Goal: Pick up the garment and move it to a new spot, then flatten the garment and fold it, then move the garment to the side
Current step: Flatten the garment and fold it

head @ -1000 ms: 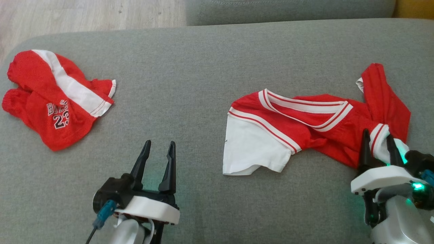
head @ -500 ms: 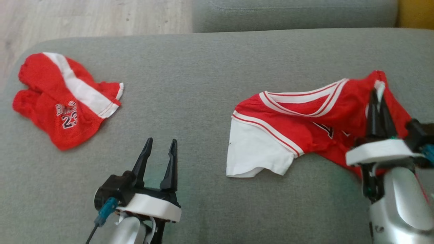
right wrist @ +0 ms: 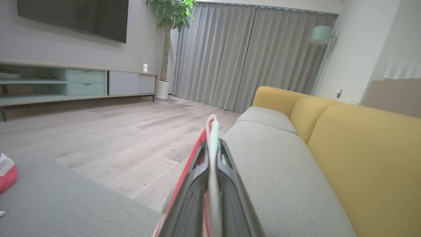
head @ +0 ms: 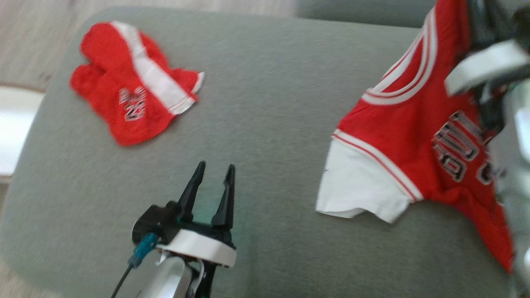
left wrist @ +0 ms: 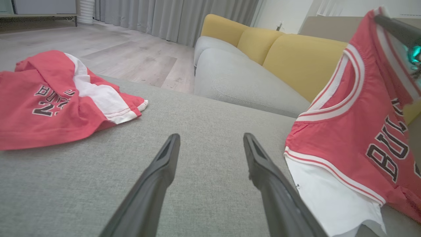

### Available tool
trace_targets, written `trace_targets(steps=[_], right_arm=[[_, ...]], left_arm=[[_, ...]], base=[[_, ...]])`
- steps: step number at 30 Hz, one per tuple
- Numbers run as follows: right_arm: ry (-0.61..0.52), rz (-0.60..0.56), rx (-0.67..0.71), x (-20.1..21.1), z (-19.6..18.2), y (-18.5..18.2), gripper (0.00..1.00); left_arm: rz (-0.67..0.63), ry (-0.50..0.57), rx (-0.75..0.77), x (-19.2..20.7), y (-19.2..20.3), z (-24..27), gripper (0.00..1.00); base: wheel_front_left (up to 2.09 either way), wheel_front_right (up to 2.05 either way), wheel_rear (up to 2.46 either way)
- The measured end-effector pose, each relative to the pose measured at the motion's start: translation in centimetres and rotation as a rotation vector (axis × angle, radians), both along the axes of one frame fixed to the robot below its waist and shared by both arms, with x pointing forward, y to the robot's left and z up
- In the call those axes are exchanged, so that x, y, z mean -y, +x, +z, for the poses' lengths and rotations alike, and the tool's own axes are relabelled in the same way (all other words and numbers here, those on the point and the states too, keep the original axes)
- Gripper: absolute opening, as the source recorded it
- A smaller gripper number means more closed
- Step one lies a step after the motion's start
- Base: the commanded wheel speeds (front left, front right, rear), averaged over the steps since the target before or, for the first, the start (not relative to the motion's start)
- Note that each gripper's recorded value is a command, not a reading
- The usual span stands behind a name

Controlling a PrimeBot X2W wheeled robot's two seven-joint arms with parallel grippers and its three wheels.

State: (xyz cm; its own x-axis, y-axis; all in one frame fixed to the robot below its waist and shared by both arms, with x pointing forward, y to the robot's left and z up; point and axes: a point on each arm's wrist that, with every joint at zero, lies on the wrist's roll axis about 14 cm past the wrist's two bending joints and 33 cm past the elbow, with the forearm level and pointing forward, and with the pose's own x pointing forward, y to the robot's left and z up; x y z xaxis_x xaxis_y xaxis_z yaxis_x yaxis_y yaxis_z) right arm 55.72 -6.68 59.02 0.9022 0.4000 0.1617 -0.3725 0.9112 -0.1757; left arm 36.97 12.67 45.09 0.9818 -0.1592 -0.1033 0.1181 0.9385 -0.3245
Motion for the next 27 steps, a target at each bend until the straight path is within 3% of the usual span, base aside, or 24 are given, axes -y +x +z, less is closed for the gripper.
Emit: trace_targets(steps=[4, 9, 10, 17, 27], right_arm=[[-0.131, 0.036, -0.011, -2.2, -0.1, 4.8, 0.0], [-0.198, 0.035, -0.05, -3.6, -1.4, 8.6, 0.0], [-0.202, 0.037, -0.054, -4.0, -1.6, 9.1, 1.0], [-0.22, 0.029, -0.111, -4.4, -3.1, 10.4, 1.0], [-0.213, -0.066, -0.131, 0.9, -2.7, 7.9, 1.0]], left_arm=[[0.054, 0.008, -0.005, -1.9, 0.2, 0.1, 1.0], [0.114, 0.01, -0.042, -3.5, -0.6, -0.8, 1.0], [0.123, 0.014, -0.05, -3.8, -0.7, -1.0, 1.0], [0.139, 0.02, -0.07, -4.3, -0.5, -1.6, 1.0], [0.073, 0.015, -0.01, -2.4, 1.4, -0.2, 1.0]], base=[[0.0, 0.0, 0.0], [0.0, 0.0, 0.0], [0.0, 0.0, 0.0], [0.0, 0.0, 0.0], [0.0, 0.0, 0.0]])
